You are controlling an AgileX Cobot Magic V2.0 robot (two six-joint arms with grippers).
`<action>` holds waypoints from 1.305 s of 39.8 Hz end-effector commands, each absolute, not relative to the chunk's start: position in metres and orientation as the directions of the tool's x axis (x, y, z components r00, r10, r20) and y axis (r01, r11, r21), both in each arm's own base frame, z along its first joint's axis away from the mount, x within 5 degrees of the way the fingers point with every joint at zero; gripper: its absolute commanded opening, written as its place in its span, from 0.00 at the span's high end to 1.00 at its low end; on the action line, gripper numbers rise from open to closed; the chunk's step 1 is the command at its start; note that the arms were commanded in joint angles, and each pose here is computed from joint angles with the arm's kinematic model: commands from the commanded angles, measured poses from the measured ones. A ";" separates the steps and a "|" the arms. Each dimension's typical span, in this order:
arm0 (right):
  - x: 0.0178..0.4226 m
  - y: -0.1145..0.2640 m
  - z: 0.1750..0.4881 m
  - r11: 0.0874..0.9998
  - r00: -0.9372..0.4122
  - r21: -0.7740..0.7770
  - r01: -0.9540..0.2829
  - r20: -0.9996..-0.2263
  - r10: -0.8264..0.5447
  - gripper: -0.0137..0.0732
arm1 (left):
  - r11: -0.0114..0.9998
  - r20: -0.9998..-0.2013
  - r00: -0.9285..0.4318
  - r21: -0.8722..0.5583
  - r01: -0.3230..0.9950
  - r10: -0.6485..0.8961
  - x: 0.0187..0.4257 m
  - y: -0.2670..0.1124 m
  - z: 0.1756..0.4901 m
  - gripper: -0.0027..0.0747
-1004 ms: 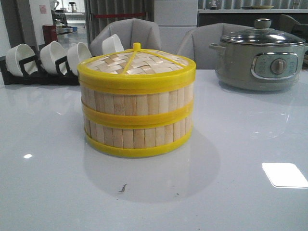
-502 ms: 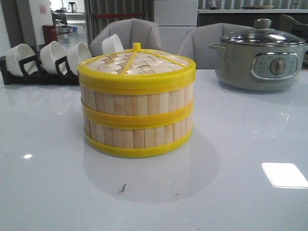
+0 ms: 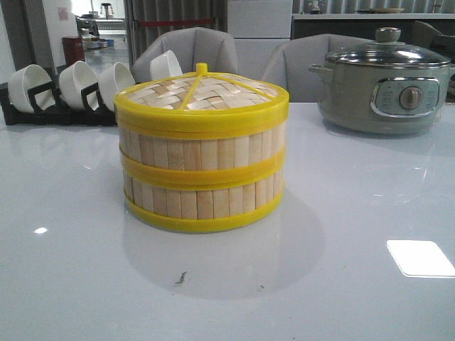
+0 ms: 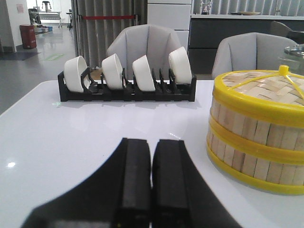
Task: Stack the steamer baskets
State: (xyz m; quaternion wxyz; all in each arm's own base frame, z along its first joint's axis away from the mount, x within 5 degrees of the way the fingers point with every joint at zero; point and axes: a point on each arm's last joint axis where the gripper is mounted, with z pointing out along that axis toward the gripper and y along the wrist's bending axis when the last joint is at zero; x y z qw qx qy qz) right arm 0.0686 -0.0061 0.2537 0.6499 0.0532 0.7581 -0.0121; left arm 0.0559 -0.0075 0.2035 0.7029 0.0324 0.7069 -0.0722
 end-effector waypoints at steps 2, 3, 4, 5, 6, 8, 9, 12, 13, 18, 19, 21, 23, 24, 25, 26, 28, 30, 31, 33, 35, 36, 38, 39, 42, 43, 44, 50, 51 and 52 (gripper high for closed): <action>0.069 -0.007 0.271 0.995 -0.046 0.035 0.097 -0.998 0.040 0.77 | 0.982 -0.992 0.090 -0.070 0.175 -0.087 0.054 -0.009 0.212 0.86; 0.069 -0.007 0.271 0.995 -0.046 0.035 0.097 -0.998 0.040 0.77 | 0.982 -0.992 0.093 -0.070 0.176 -0.088 0.054 -0.009 0.212 0.86; 0.069 -0.007 0.271 0.995 -0.046 0.035 0.097 -0.998 0.040 0.77 | 0.982 -0.992 0.096 -0.065 0.176 -0.083 0.054 -0.009 0.213 0.86; 0.069 -0.007 0.271 0.995 -0.046 0.035 0.097 -0.998 0.040 0.77 | 0.983 -0.992 0.097 -0.057 0.175 -0.075 0.054 -0.009 0.213 0.86; 0.069 -0.007 0.271 0.995 -0.046 0.035 0.097 -0.998 0.040 0.77 | 0.983 -0.993 0.098 -0.049 0.175 -0.067 0.054 -0.009 0.213 0.86; 0.069 -0.007 0.271 0.995 -0.046 0.035 0.097 -0.998 0.040 0.77 | 0.985 -0.994 0.103 -0.021 0.172 -0.039 0.054 -0.009 0.213 0.86; 0.069 -0.007 0.271 0.995 -0.046 0.035 0.097 -0.998 0.040 0.77 | 0.986 -0.994 0.106 -0.009 0.168 -0.027 0.054 -0.009 0.213 0.86; 0.069 -0.007 0.271 0.995 -0.046 0.035 0.097 -0.998 0.040 0.77 | 0.987 -0.994 0.112 0.027 0.158 0.009 0.054 -0.009 0.213 0.86; 0.069 -0.007 0.271 0.995 -0.046 0.035 0.097 -0.998 0.040 0.77 | 0.988 -0.994 0.112 0.031 0.153 0.014 0.054 -0.009 0.213 0.86; 0.069 -0.007 0.271 0.995 -0.046 0.035 0.097 -0.998 0.040 0.77 | 0.990 -0.992 0.125 0.051 0.129 0.035 0.054 -0.007 0.214 0.86; 0.069 -0.007 0.271 0.995 -0.046 0.035 0.097 -0.998 0.040 0.77 | 0.990 -0.990 0.134 0.058 0.126 0.041 0.054 -0.007 0.214 0.86; 0.069 -0.007 0.271 0.995 -0.046 0.035 0.097 -0.998 0.040 0.77 | 0.990 -0.989 0.142 0.068 0.124 0.050 0.054 -0.007 0.215 0.86; 0.069 -0.007 0.271 0.995 -0.046 0.035 0.097 -0.998 0.040 0.77 | 0.990 -0.988 0.144 0.068 0.124 0.050 0.054 -0.007 0.215 0.86; 0.069 -0.007 0.271 0.995 -0.046 0.035 0.097 -0.998 0.040 0.77 | 0.990 -0.988 0.143 0.073 0.123 0.055 0.054 -0.007 0.215 0.86; 0.069 -0.007 0.271 0.995 -0.046 0.035 0.097 -0.998 0.040 0.77 | 0.990 -0.989 0.139 0.075 0.123 0.058 0.054 -0.007 0.215 0.86; 0.069 -0.007 0.271 0.995 -0.046 0.035 0.097 -0.998 0.040 0.77 | 0.990 -0.989 0.136 0.075 0.123 0.058 0.054 -0.007 0.214 0.86; 0.069 -0.007 0.271 0.995 -0.046 0.035 0.097 -0.998 0.040 0.77 | 0.990 -0.989 0.136 0.075 0.123 0.058 0.054 -0.007 0.214 0.86; 0.069 -0.007 0.271 0.995 -0.046 0.035 0.097 -0.998 0.040 0.77 | 0.990 -0.989 0.136 0.075 0.123 0.058 0.054 -0.007 0.214 0.86; 0.069 -0.007 0.271 0.995 -0.046 0.035 0.097 -0.998 0.040 0.77 | 0.990 -0.989 0.136 0.075 0.123 0.058 0.054 -0.007 0.214 0.86; 0.069 -0.007 0.271 0.995 -0.046 0.035 0.097 -0.998 0.040 0.77 | 0.990 -0.989 0.136 0.075 0.123 0.058 0.054 -0.007 0.214 0.86; 0.069 -0.007 0.271 0.995 -0.046 0.035 0.097 -0.998 0.040 0.77 | 0.990 -0.989 0.136 0.075 0.123 0.058 0.054 -0.007 0.214 0.86; 0.069 -0.007 0.271 0.995 -0.046 0.035 0.097 -0.998 0.040 0.77 | 0.990 -0.989 0.136 0.075 0.123 0.058 0.054 -0.007 0.214 0.86; 0.069 -0.007 0.271 0.995 -0.046 0.035 0.097 -0.998 0.040 0.77 | 0.990 -0.989 0.136 0.075 0.123 0.058 0.054 -0.007 0.214 0.86; 0.069 -0.007 0.271 0.995 -0.046 0.035 0.097 -0.998 0.040 0.77 | 0.990 -0.989 0.136 0.075 0.123 0.058 0.054 -0.007 0.214 0.86; 0.069 -0.007 0.271 0.995 -0.046 0.035 0.097 -0.998 0.040 0.77 | 0.990 -0.989 0.136 0.075 0.123 0.058 0.054 -0.007 0.214 0.86; 0.069 -0.007 0.271 0.995 -0.046 0.035 0.097 -0.998 0.040 0.77 | 0.990 -0.989 0.136 0.075 0.123 0.058 0.054 -0.007 0.214 0.86; 0.069 -0.007 0.271 0.995 -0.046 0.035 0.097 -0.998 0.040 0.77 | 0.990 -0.989 0.136 0.075 0.123 0.058 0.054 -0.007 0.214 0.86; 0.069 -0.007 0.271 0.995 -0.046 0.035 0.097 -0.998 0.040 0.77 | 0.990 -0.989 0.136 0.075 0.123 0.058 0.054 -0.007 0.214 0.86; 0.069 -0.007 0.271 0.995 -0.046 0.035 0.097 -0.998 0.040 0.77 | 0.990 -0.989 0.136 0.075 0.123 0.058 0.054 -0.007 0.214 0.86; 0.069 -0.007 0.271 0.995 -0.046 0.035 0.097 -0.998 0.040 0.77 | 0.990 -0.989 0.136 0.075 0.123 0.058 0.054 -0.007 0.214 0.86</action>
